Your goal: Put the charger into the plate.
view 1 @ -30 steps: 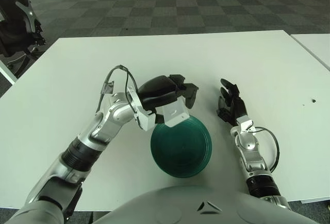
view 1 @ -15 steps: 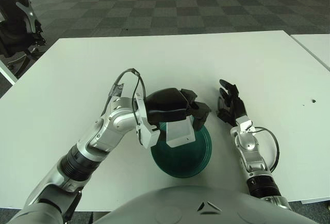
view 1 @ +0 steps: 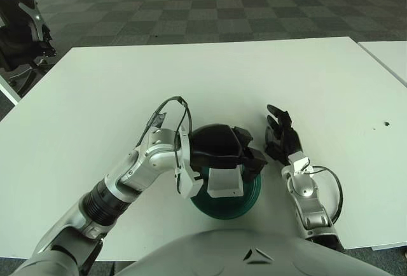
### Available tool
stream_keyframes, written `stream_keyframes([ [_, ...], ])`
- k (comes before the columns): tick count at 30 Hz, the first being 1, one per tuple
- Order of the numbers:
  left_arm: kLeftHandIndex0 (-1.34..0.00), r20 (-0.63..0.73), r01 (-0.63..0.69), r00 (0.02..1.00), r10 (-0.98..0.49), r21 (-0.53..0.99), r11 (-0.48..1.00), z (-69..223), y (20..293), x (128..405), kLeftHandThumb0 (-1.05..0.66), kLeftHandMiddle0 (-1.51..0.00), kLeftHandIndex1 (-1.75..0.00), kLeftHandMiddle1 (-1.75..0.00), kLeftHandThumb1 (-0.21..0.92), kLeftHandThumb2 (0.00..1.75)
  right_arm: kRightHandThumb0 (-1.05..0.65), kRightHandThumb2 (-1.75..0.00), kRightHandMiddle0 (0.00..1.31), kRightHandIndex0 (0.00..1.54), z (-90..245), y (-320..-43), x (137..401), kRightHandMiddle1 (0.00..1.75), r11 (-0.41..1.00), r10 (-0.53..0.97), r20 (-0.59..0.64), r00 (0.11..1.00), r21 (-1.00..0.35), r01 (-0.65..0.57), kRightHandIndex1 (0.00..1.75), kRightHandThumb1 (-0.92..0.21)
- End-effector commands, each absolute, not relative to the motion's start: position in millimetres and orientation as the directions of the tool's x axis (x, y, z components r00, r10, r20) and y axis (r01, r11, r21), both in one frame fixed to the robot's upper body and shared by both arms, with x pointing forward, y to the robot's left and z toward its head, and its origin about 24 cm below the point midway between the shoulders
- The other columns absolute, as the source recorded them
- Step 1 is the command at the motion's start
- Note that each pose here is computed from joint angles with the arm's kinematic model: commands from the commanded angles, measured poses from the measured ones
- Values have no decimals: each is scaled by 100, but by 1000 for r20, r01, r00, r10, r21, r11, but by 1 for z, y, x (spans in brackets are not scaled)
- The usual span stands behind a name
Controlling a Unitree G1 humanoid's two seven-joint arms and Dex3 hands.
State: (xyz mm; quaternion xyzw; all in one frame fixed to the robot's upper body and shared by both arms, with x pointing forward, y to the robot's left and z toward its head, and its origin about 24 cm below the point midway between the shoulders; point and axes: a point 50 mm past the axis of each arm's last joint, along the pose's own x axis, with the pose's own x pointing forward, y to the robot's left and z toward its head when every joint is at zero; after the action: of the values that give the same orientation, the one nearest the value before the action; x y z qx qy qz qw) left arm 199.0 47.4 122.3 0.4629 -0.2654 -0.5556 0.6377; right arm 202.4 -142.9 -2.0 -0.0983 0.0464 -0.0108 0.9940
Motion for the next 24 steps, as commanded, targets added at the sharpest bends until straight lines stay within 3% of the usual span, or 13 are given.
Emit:
stream_keyframes([
  [1,-74,-197,430,255,-947,900,-71,110,41,208,-1,-74,-138,-175,13,141,-62,-99,0,34,-51,-143,161,71,972,-51,-437,898,-229,-56,2,-92],
  [8,-65,-275,452,299,-914,884,-119,92,38,219,-1,-69,-141,-175,22,133,-63,-102,0,32,-67,-151,160,72,957,-62,-492,868,-278,-89,1,-92],
  [10,-58,-283,449,303,-910,884,-126,91,37,219,-1,-60,-157,-175,26,133,-63,-102,0,32,-68,-151,160,72,954,-63,-496,866,-284,-93,1,-92],
  [14,-35,-322,428,307,-895,887,-172,85,37,220,-1,-50,-162,-172,49,107,-63,-101,0,34,-70,-151,160,74,956,-59,-511,857,-275,-98,2,-92],
  [18,-25,-346,407,305,-887,890,-207,83,37,221,-1,-46,-161,-167,63,87,-62,-100,0,35,-72,-151,161,75,965,-58,-521,852,-247,-86,2,-92],
  [20,-13,-366,393,301,-880,889,-235,82,36,221,-46,-37,-151,-154,73,61,-60,-99,0,36,-73,-151,162,74,971,-59,-526,849,-229,-74,2,-92],
  [24,-3,-400,372,296,-867,885,-281,82,36,222,-73,-27,-137,-130,87,32,-59,-99,0,36,-75,-152,162,73,975,-61,-532,845,-213,-64,2,-92],
])
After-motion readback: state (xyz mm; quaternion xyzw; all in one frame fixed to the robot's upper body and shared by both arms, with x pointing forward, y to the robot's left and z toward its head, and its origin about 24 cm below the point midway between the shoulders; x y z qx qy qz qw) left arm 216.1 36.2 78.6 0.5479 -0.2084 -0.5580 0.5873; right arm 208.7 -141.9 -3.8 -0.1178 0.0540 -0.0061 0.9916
